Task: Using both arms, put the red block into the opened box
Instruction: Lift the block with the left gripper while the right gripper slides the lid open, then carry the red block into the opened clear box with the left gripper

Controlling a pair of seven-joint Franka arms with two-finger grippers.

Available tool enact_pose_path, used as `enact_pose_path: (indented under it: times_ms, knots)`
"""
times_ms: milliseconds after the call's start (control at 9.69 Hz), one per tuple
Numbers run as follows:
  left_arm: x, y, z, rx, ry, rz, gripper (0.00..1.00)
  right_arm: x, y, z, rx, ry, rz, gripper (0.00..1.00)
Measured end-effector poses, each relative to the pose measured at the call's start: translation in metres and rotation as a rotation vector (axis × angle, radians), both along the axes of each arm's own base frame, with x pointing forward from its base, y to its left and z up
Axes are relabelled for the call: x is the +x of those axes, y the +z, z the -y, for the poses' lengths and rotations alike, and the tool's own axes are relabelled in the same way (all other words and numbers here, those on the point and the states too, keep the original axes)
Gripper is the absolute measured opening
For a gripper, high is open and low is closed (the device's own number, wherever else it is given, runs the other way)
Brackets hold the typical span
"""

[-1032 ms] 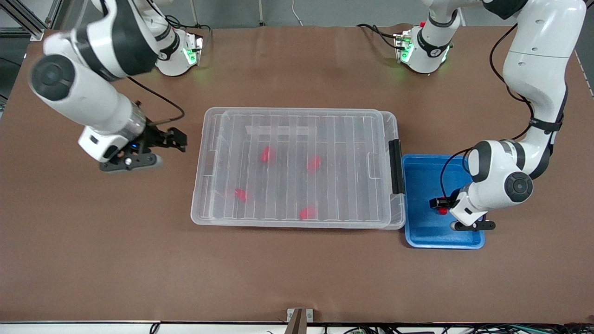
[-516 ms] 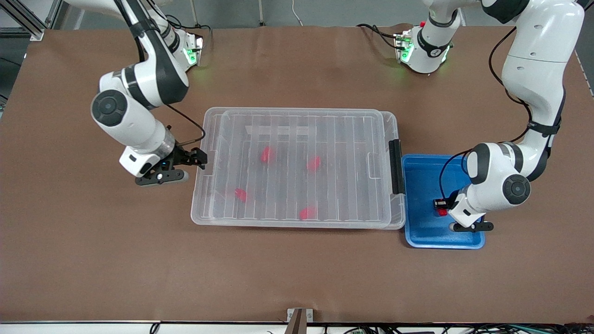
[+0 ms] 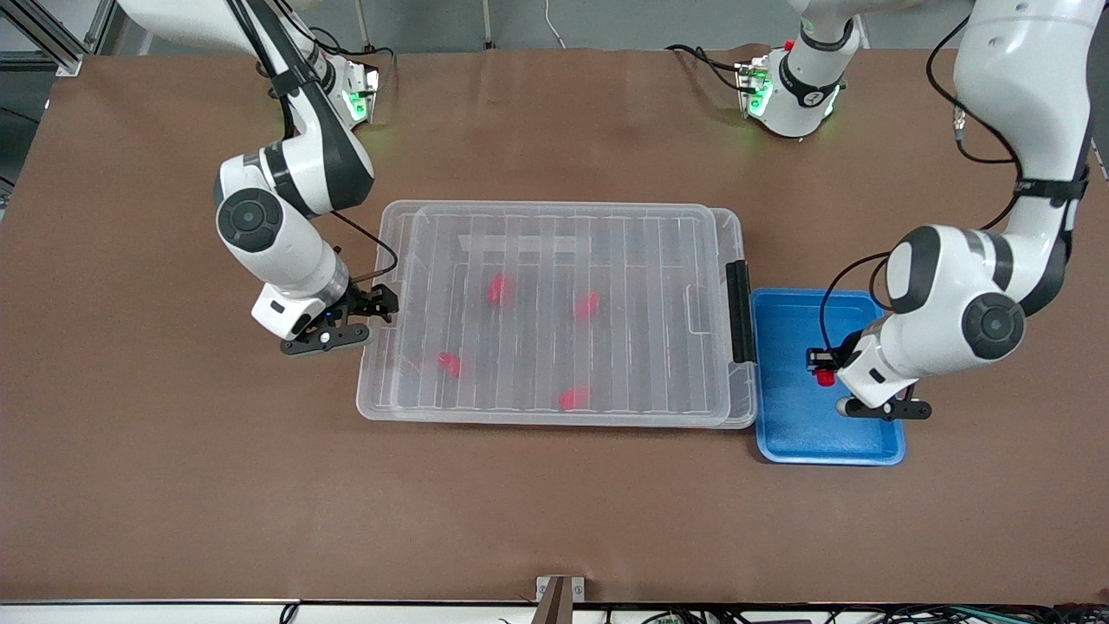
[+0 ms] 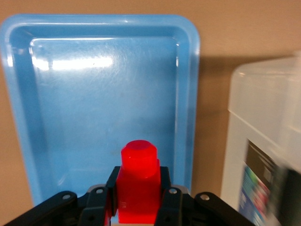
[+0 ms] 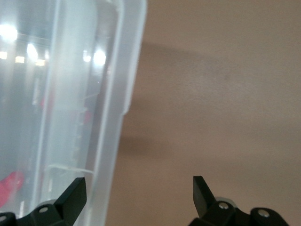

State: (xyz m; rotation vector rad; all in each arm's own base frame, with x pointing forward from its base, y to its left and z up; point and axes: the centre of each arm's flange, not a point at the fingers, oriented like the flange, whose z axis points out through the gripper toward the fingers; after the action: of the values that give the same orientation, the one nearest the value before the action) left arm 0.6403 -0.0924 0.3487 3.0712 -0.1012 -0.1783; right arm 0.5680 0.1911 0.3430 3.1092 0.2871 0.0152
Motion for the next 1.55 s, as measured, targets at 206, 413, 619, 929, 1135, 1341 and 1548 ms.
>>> enact_pose_path:
  times_ms: [206,413,619,929,1135,1341,1548]
  knots:
    - [-0.010,0.055,0.019,0.011,-0.003,0.003,0.36,0.005,0.000,0.018,-0.016,-0.008,-0.001,1.00]
    - [-0.013,0.095,0.053,0.004,0.032,0.010,0.36,0.010,-0.002,0.044,-0.025,-0.007,-0.026,1.00]
    - [-0.021,0.105,0.088,-0.006,0.076,0.010,0.36,0.013,-0.003,0.070,-0.038,-0.026,-0.059,1.00]
    - [-0.044,0.104,0.160,-0.010,0.120,0.002,0.36,0.015,-0.003,0.121,-0.073,-0.052,-0.123,1.00]
    - [-0.056,0.105,0.201,-0.023,0.161,0.027,0.36,0.018,0.004,0.145,-0.111,-0.031,-0.148,1.00]
    - [-0.067,0.086,0.238,-0.041,0.181,0.030,0.36,0.024,0.017,0.170,-0.113,-0.020,-0.162,1.00]
    - [-0.073,0.034,0.253,-0.052,0.173,0.006,0.36,0.028,0.026,0.172,-0.114,-0.019,-0.161,1.00]
